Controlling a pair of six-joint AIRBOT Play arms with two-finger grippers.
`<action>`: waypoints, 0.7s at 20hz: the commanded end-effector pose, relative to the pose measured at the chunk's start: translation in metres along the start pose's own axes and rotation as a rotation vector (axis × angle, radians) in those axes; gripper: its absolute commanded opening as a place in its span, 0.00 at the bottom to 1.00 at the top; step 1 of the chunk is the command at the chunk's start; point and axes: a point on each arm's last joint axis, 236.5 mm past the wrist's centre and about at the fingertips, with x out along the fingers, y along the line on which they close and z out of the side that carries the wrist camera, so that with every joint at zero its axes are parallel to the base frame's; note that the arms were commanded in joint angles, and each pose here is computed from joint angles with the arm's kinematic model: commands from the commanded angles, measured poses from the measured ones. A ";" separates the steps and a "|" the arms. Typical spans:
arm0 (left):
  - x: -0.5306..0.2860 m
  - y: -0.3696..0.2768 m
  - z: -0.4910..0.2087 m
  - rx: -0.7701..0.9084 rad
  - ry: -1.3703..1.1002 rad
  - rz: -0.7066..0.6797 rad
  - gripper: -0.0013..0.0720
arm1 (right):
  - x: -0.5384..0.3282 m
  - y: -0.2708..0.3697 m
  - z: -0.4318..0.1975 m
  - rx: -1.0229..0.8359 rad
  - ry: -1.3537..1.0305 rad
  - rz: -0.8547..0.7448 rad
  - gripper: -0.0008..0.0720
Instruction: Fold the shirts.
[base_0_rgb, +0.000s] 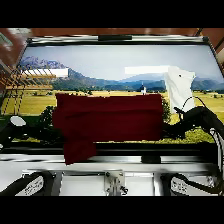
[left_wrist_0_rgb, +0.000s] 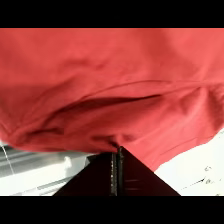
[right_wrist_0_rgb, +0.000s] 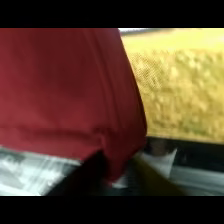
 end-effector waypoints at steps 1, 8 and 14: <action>-0.013 -0.006 0.015 0.051 -0.039 0.003 0.06 | -0.001 0.015 0.006 -0.009 -0.010 0.016 0.13; -0.087 -0.028 0.107 0.238 -0.338 0.065 0.06 | -0.094 0.054 0.091 -0.198 -0.386 -0.040 0.12; -0.110 -0.032 0.190 0.249 -0.405 0.073 0.06 | -0.091 0.076 0.167 -0.238 -0.525 -0.110 0.12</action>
